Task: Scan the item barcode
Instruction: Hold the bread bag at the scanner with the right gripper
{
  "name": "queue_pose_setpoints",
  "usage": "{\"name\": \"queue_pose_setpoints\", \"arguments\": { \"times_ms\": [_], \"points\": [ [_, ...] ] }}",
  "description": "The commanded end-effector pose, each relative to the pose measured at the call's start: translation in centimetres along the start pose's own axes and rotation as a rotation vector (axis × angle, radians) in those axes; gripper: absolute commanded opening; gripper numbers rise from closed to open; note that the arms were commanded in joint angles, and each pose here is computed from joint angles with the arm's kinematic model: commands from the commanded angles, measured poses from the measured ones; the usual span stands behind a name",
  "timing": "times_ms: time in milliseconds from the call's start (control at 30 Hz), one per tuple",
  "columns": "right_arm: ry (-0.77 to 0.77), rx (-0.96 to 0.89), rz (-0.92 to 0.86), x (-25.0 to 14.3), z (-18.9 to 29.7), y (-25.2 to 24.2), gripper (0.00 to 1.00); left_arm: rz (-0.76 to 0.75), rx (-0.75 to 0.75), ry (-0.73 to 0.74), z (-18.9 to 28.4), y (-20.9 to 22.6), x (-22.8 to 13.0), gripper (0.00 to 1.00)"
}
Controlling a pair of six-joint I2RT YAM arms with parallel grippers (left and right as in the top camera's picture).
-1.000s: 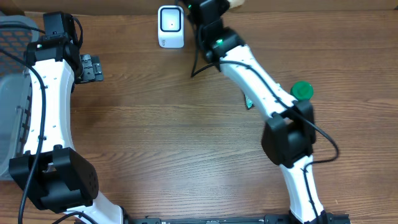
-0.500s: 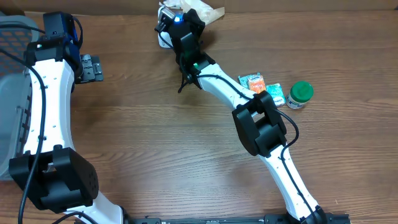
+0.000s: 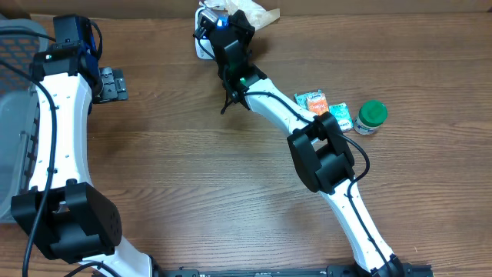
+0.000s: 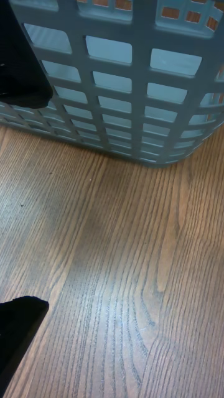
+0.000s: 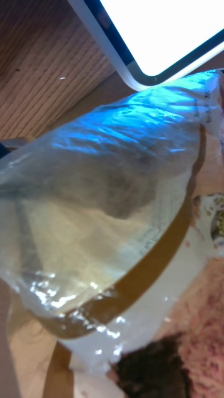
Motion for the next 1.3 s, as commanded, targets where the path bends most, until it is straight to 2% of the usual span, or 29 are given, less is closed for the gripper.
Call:
{"name": "queue_pose_setpoints", "arguments": {
  "times_ms": [0, 167, 300, 600, 800, 933, 1033, 1267],
  "points": [
    [-0.009, -0.025, -0.023, 0.7, 0.2, -0.9, 0.04, -0.002, 0.016, -0.009, 0.1, 0.4, 0.2, 0.99],
    [-0.021, -0.022, -0.054, 1.3, 0.7, -0.8, 0.04, -0.002, 0.016, -0.009, 0.1, 0.4, 0.3, 1.00],
    [-0.034, -0.017, -0.156, 2.2, 1.5, -2.4, 0.04, -0.002, 0.016, -0.009, 0.1, 0.4, 0.3, 0.99],
    [-0.047, 0.106, -0.405, 4.5, 6.2, -11.9, 0.04, -0.002, 0.016, -0.009, 0.1, 0.4, 0.2, 1.00],
    [-0.006, 0.303, -0.645, 4.0, 12.8, -19.9, 0.04, -0.002, 0.016, -0.009, 0.1, 0.4, 0.3, 1.00],
    [0.111, 0.556, -0.843, 1.3, 17.3, -23.3, 0.04, -0.002, 0.016, -0.009, 0.1, 0.4, 0.2, 0.99],
    [0.264, 0.715, -0.932, -1.6, 19.2, -24.3, 0.04, -0.002, 0.016, -0.009, 0.1, 0.4, 0.3, 0.99],
    [0.681, 0.866, -0.924, -8.7, 19.5, -22.6, 0.04, -0.002, 0.016, -0.009, 0.1, 0.4, 0.3, 1.00]
  ]
}}
Point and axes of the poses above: each gripper's point midway between its finger pads, its own z axis back along the fingers, its own y axis along the line the jaws close on, x = y × z, the point moved 9 cm from there along z, back along the fingers, and after that the axes turned 7 degrees about -z, right-handed, at the moved point
